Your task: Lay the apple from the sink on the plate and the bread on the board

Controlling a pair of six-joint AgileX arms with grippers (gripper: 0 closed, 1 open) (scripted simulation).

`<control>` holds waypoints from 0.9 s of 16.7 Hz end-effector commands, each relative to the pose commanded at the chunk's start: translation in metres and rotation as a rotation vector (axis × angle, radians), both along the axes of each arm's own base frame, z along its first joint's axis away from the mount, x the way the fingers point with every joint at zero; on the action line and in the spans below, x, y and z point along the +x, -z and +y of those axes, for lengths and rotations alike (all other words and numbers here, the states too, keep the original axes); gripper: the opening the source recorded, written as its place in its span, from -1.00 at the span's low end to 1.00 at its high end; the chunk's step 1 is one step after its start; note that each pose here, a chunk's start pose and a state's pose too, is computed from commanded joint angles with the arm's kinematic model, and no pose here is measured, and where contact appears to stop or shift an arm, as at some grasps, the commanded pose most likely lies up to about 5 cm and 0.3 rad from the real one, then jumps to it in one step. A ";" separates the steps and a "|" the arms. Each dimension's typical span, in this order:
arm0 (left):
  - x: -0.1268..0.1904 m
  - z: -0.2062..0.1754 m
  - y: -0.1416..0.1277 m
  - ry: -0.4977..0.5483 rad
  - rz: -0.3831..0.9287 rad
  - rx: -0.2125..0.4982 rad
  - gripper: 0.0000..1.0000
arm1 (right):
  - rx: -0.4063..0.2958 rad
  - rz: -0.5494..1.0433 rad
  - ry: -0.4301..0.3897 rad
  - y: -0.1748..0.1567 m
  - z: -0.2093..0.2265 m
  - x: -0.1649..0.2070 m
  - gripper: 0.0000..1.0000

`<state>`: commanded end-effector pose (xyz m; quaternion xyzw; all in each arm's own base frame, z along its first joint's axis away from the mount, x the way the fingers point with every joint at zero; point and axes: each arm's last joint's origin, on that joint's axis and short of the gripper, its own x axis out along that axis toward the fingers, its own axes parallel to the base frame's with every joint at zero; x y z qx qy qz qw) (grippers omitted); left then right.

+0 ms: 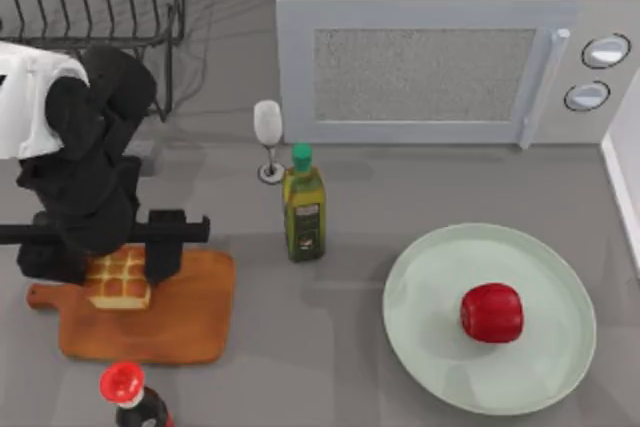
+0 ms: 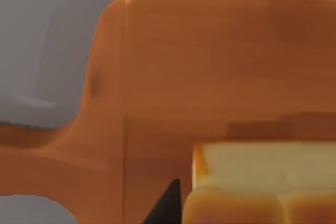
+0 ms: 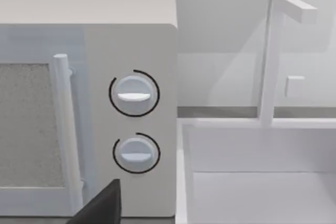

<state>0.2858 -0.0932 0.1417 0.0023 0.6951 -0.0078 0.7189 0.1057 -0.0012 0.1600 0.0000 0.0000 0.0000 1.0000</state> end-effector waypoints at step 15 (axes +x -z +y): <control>0.000 0.000 0.003 0.000 0.003 0.001 0.51 | 0.000 0.000 0.000 0.000 0.000 0.000 1.00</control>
